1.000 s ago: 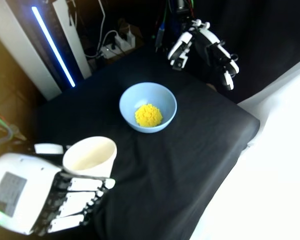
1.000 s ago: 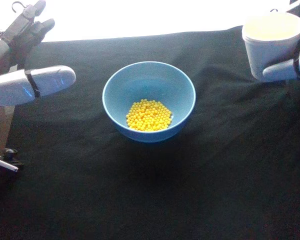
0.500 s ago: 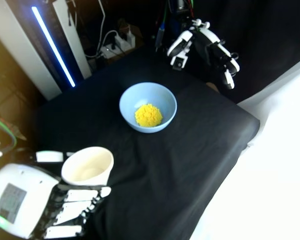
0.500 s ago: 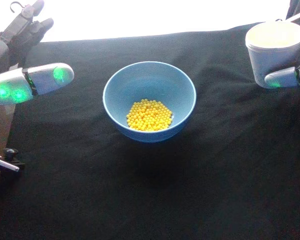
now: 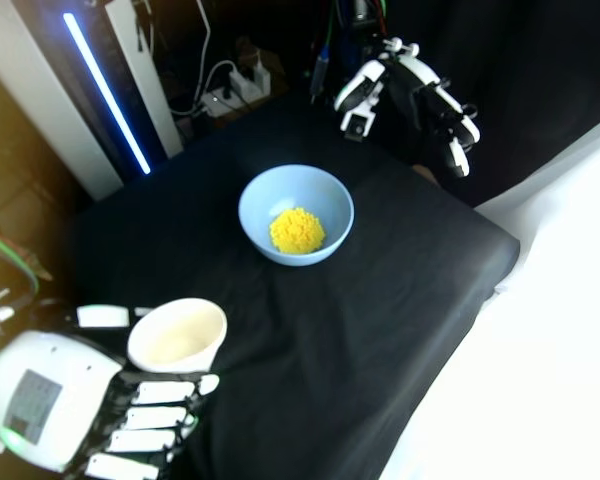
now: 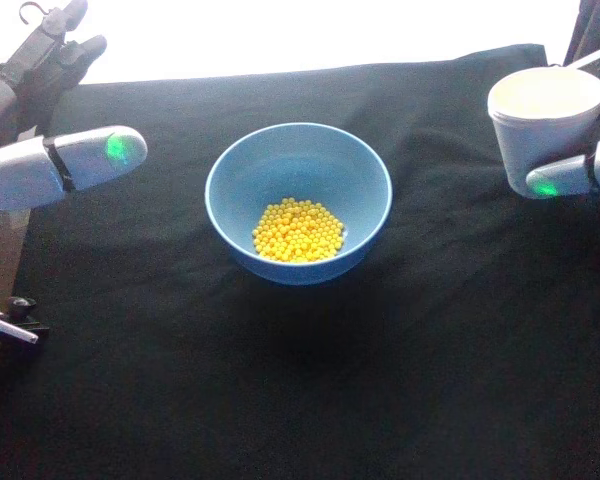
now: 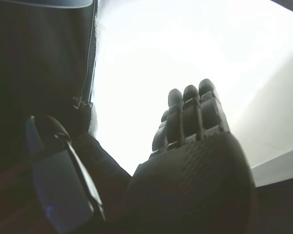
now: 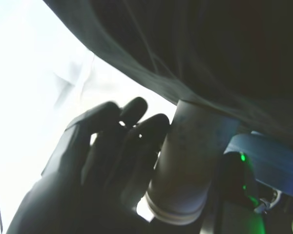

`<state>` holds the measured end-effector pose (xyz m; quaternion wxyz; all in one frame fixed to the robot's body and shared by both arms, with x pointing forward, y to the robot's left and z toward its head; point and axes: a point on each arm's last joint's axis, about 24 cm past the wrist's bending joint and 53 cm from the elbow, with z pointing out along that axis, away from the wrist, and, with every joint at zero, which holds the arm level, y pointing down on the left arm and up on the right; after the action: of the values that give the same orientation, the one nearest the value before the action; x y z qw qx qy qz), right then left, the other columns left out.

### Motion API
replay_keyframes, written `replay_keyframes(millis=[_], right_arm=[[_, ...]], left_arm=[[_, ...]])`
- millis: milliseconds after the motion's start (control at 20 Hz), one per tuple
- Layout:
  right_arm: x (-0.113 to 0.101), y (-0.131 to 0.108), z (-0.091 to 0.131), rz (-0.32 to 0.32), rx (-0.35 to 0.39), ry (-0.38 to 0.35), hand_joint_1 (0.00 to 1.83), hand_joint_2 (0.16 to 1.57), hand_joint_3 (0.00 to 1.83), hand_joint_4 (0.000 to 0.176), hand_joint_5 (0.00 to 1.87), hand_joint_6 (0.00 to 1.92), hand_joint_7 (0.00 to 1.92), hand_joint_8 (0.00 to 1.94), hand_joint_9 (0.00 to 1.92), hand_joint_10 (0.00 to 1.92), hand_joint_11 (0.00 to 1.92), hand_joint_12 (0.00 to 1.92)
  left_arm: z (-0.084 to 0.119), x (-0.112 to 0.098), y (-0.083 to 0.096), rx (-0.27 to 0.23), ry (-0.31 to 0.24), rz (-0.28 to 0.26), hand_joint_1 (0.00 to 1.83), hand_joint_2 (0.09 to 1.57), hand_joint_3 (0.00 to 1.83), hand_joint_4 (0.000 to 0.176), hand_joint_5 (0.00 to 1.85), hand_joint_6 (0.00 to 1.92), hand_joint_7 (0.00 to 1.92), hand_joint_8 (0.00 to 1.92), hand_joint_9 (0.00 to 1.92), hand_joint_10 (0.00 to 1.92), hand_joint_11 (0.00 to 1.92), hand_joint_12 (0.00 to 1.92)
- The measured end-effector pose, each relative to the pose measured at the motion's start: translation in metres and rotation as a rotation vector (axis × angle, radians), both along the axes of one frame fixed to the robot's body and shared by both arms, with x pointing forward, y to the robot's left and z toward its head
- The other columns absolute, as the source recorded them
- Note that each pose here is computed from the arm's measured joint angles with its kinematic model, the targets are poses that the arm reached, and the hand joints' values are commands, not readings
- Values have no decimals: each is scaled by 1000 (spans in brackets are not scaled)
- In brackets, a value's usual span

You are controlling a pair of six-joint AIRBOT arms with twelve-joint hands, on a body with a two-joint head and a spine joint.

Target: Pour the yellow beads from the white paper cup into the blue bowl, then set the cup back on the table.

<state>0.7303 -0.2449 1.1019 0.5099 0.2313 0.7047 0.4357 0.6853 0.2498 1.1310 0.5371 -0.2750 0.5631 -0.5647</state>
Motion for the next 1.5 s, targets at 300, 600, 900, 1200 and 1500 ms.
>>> replay_keyframes(millis=[300, 600, 900, 1200, 1500], right_arm=[[-1, -4, -10, -15, 1, 23, 1192, 1098, 0, 0, 1051, 867, 489, 462, 406, 87, 19, 1001], [-1, -5, -14, -21, 5, 30, 1190, 1056, 0, 0, 1110, 756, 758, 2, 489, 3, 0, 582], [-4, -13, -21, -42, 26, 40, 1190, 1052, 2, 0, 1116, 744, 630, 2, 323, 4, 0, 364], [-4, -13, -21, -44, 26, 39, 1275, 877, 0, 59, 651, 16, 278, 0, 80, 0, 0, 0], [-8, -11, -26, -36, 10, 53, 1144, 658, 0, 176, 5, 0, 0, 0, 0, 0, 0, 0]], left_arm=[[0, 0, 0, -2, 0, 2, 673, 691, 0, 62, 8, 3, 275, 4, 207, 5, 151, 9], [0, 0, 1, -1, -1, 1, 695, 699, 0, 43, 0, 0, 265, 0, 207, 2, 151, 10], [0, -1, 1, -3, -2, 1, 696, 691, 0, 48, 13, 4, 282, 5, 218, 5, 157, 14], [0, -1, 1, -4, -1, 1, 687, 702, 3, 41, 0, 0, 278, 2, 210, 1, 147, 10], [0, -1, 1, -4, -2, 1, 696, 692, 0, 54, 0, 0, 270, 0, 205, 1, 142, 8]])
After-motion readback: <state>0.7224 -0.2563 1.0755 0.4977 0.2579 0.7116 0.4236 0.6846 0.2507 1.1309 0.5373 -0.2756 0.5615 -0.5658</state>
